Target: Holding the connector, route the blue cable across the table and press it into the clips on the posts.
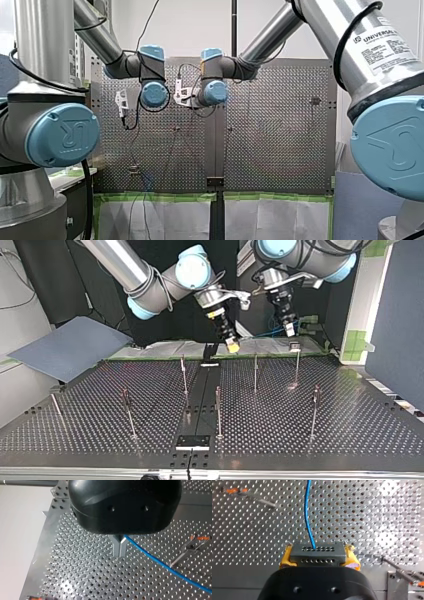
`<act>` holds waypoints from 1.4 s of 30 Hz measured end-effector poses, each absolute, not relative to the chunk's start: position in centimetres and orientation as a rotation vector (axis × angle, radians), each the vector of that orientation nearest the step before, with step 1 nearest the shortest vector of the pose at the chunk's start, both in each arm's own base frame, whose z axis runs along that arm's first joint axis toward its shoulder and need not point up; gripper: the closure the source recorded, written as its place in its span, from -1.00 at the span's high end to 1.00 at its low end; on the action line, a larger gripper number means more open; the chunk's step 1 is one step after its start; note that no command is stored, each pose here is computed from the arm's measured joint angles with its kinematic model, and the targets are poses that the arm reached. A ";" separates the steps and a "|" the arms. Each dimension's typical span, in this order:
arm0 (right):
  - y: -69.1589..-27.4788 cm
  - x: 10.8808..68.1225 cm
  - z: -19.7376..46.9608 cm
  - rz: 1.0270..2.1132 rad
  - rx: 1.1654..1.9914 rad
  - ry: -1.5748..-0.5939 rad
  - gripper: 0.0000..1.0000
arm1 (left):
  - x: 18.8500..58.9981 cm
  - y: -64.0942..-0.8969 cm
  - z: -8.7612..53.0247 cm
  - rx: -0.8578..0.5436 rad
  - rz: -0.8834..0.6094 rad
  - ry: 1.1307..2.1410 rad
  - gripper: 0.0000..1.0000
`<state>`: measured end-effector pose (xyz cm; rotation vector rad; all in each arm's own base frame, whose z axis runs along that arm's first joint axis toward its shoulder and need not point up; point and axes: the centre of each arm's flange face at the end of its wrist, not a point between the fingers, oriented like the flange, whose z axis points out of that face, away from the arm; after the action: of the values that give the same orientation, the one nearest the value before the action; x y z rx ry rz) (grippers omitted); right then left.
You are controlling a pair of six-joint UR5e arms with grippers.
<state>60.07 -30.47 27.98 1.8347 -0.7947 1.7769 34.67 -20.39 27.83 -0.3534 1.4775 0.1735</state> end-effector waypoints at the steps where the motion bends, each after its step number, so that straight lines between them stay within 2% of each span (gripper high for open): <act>1: -30.5 60.2 28.3 1.780 1.837 -0.794 -1.00 | 34.8 -20.3 28.0 -0.356 0.177 1.477 -1.00; 13: -31.3 61.3 32.1 1.795 1.842 -0.804 -1.00 | 36.7 -17.7 30.3 -0.383 0.181 1.468 -1.00; 26: -30.9 62.7 36.1 1.836 1.859 -0.799 -1.00 | 38.2 -15.8 31.5 -0.412 0.109 1.478 -1.00; 35: -30.5 64.0 39.9 1.886 1.824 -0.773 -1.00 | 39.1 -13.4 33.9 -0.451 0.054 1.421 -1.00; 42: -30.5 64.9 42.1 1.925 1.784 -0.755 -1.00 | 40.7 -12.5 34.6 -0.427 0.044 1.435 -1.00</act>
<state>64.89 -30.54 42.12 1.7838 -0.7554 1.9249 40.66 -12.54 34.57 -0.4272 1.4354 0.0437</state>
